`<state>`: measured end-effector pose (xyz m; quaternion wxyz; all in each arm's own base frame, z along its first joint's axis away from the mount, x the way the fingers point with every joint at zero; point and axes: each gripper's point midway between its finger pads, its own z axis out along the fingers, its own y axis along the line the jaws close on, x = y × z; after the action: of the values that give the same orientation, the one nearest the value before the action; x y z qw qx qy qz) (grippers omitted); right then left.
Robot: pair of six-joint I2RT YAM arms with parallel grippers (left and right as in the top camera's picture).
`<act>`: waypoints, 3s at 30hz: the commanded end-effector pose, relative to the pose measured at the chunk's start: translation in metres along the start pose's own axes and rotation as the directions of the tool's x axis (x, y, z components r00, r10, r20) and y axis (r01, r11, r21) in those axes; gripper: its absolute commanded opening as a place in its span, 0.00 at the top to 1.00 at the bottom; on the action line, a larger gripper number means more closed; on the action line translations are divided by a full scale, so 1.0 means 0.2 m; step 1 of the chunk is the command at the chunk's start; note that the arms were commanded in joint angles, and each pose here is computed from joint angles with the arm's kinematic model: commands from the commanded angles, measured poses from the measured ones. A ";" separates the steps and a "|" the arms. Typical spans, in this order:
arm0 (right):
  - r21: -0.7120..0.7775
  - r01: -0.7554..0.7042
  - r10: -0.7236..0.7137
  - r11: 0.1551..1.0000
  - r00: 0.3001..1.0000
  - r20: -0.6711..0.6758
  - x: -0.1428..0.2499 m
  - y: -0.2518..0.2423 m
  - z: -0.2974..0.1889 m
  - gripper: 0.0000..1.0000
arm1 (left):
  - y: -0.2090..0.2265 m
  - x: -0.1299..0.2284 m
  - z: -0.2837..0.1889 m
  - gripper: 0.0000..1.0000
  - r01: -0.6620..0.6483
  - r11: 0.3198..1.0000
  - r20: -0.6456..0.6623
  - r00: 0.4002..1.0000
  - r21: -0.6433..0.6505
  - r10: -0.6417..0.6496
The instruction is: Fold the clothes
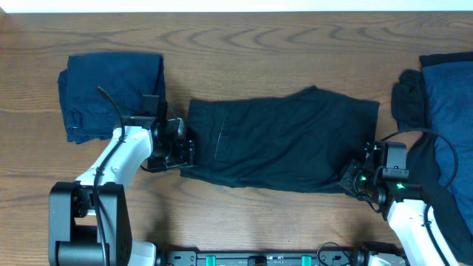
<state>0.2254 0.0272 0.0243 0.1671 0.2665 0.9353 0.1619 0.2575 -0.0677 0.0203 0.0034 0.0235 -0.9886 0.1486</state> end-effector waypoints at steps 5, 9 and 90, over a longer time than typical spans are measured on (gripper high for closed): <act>-0.017 0.000 0.000 1.000 1.000 0.007 -0.02 0.02 -0.01 0.99 | -0.10 0.04 -0.01 0.46 -0.069 0.988 -0.026 0.997 0.135 0.073; -0.017 0.000 0.000 1.000 1.000 0.007 -0.02 0.02 -0.01 0.99 | -0.10 0.05 -0.01 0.52 -0.063 0.989 -0.034 0.997 0.135 0.068; -0.151 0.135 -0.100 0.979 0.971 0.217 -0.43 0.44 -0.53 0.99 | -0.24 -0.21 -0.41 0.94 -0.016 0.992 0.100 0.995 0.124 0.004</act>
<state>0.2805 0.0362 0.1478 0.2568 0.2220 0.9163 0.2125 0.2835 -0.0867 0.0876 -0.0067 0.0198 -0.9789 0.2034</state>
